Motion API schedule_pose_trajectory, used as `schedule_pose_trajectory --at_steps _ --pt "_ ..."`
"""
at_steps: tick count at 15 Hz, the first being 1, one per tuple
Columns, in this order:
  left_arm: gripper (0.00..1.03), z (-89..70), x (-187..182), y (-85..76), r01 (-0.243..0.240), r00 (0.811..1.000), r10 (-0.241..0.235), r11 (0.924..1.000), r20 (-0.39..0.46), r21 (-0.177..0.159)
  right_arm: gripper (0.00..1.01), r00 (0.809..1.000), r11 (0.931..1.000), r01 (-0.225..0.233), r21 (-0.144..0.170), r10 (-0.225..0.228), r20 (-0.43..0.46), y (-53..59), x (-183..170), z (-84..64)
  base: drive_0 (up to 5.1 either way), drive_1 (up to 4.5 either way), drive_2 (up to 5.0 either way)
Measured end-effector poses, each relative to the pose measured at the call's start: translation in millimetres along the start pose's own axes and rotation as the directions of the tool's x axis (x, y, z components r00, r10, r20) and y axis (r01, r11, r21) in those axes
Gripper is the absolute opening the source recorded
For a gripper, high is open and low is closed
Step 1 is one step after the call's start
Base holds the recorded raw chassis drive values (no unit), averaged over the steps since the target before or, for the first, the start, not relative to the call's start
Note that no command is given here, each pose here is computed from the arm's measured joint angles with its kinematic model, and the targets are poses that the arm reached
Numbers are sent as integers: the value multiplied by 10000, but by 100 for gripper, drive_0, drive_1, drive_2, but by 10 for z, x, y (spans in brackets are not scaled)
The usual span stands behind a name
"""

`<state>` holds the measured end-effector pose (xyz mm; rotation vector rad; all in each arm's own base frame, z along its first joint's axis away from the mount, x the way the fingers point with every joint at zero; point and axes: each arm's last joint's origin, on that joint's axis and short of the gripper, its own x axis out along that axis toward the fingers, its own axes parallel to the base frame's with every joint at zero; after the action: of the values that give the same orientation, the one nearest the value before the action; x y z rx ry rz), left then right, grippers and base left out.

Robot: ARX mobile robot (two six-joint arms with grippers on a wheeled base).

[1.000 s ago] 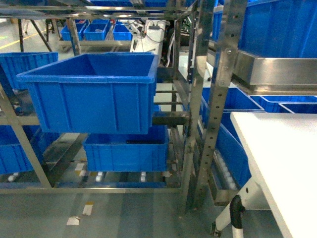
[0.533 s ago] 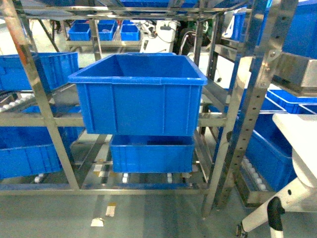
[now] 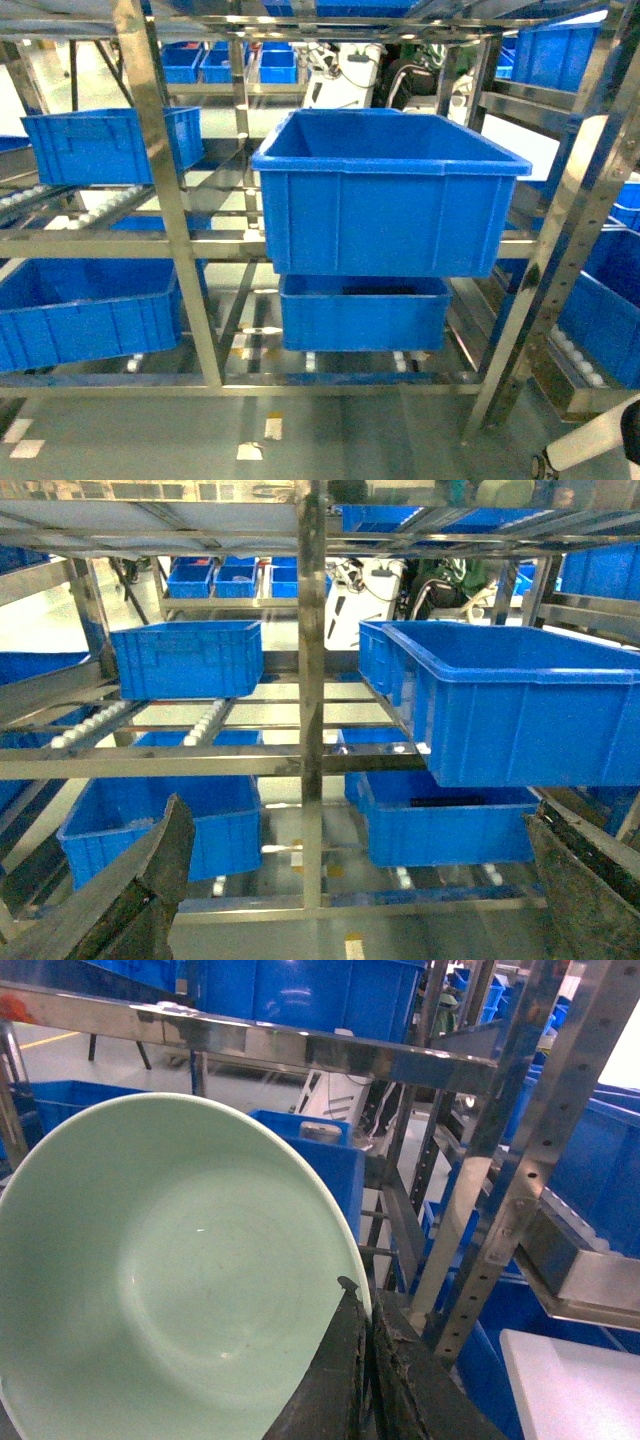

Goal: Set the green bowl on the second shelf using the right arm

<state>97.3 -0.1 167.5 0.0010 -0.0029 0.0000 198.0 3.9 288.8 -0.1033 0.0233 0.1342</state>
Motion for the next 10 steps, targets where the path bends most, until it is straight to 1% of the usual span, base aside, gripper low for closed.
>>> schedule_pose_trajectory --at_steps 2,4,5,6,8,10 --pt "98 -1 0 0 0 10000 0 10000 -11 0 2 10000 10000 -1 -3 1 23 0 -1 3 -496 249 249" --pt "98 3 0 1 -31 10000 31 10000 34 -4 2 10000 10000 15 -9 -15 71 -1 -3 8 0 0 0" --pt "98 -5 0 1 -53 10000 53 10000 -53 0 2 9997 9998 -219 -10 219 72 23 1 8 0 0 0" --pt "98 5 0 1 -31 10000 31 10000 50 0 2 9998 9998 -192 -10 192 69 23 0 8 0 0 0" --pt "98 1 0 0 -23 10000 23 10000 11 0 2 10000 10000 14 -8 -14 59 -1 -4 6 0 418 -419" --pt "98 1 0 0 -15 10000 15 10000 8 0 2 10000 10000 6 -8 -6 56 0 -7 7 7 426 -412"
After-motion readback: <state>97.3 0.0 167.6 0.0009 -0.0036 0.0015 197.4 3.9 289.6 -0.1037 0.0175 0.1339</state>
